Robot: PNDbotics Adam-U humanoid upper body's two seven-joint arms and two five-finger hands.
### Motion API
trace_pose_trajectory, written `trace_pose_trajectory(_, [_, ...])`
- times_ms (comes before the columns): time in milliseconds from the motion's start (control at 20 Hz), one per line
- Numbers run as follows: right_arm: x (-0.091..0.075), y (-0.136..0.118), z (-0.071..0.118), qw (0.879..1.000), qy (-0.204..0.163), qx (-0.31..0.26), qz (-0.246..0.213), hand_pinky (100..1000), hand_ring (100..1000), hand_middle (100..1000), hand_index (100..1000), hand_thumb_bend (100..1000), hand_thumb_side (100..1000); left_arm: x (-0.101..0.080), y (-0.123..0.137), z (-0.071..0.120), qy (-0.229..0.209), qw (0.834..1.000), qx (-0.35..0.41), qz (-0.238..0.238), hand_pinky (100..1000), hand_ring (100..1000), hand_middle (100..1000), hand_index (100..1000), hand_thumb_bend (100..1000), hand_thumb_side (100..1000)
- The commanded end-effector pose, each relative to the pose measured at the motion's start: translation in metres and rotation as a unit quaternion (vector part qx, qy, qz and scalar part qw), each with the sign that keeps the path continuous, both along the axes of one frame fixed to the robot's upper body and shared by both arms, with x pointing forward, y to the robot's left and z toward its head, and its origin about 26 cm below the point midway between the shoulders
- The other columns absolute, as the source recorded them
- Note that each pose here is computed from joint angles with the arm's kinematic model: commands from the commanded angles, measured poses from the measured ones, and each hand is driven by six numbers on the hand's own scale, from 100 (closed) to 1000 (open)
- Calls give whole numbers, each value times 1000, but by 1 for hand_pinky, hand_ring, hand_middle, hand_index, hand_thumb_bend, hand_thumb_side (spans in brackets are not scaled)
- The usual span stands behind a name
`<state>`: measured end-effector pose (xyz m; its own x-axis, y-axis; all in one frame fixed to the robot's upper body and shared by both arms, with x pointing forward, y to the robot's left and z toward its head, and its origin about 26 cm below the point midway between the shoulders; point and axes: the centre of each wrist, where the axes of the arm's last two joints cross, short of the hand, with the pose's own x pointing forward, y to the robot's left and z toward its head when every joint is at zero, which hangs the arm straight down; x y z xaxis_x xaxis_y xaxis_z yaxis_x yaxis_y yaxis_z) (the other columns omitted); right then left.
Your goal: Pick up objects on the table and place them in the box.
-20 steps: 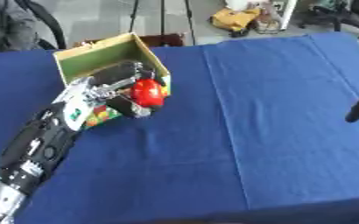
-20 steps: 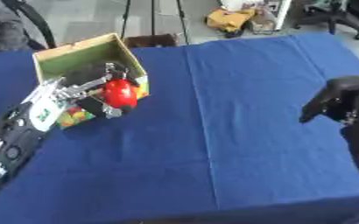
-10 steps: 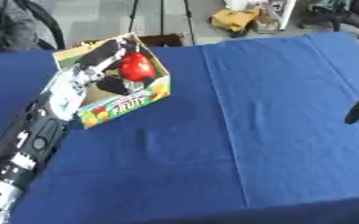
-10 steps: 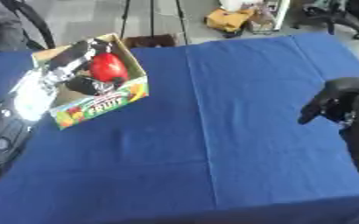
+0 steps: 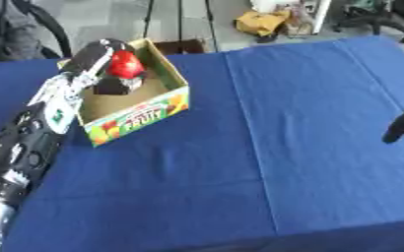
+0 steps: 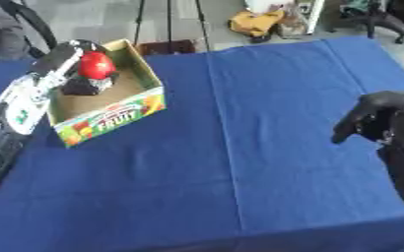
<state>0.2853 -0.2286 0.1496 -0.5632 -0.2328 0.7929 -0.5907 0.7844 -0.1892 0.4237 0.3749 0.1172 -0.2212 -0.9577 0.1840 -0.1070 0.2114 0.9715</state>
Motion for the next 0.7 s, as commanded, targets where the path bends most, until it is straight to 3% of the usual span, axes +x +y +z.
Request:
trace_pose_trajectory(50, [-2,1,7,1000,-12,-5,4,515,580,565,733,100,552,2,17,15,-2,999,41,30,242,462,631,805,100,257])
trace_pose_trajectory(150, [-2,1,7,1000,-12,-6,4,515,580,565,733,100,552,2,20,15,4,998,54,34,378,531,663,805,108,377])
trace_pose_trajectory(200, [-2,1,7,1000,-11,-6,3,515,580,565,733,100,552,2,21,16,5,998,61,34,502,607,686,801,179,507])
trace_pose_trajectory(300, [-2,1,6,1000,-11,-6,3,515,580,564,732,100,552,2,23,17,11,997,74,35,619,685,717,799,230,643])
trace_pose_trajectory(400, [-2,1,6,1000,-10,-7,3,515,580,565,732,100,553,1,25,17,23,995,86,36,700,739,739,805,285,803])
trace_pose_trajectory(550, [-2,1,6,1000,-9,-7,2,515,580,565,732,100,553,0,27,16,41,994,95,39,799,777,753,809,345,968])
trace_pose_trajectory(700, [-3,1,5,1000,-8,-7,1,515,581,565,733,100,553,0,28,15,47,994,93,44,837,801,772,812,376,1000])
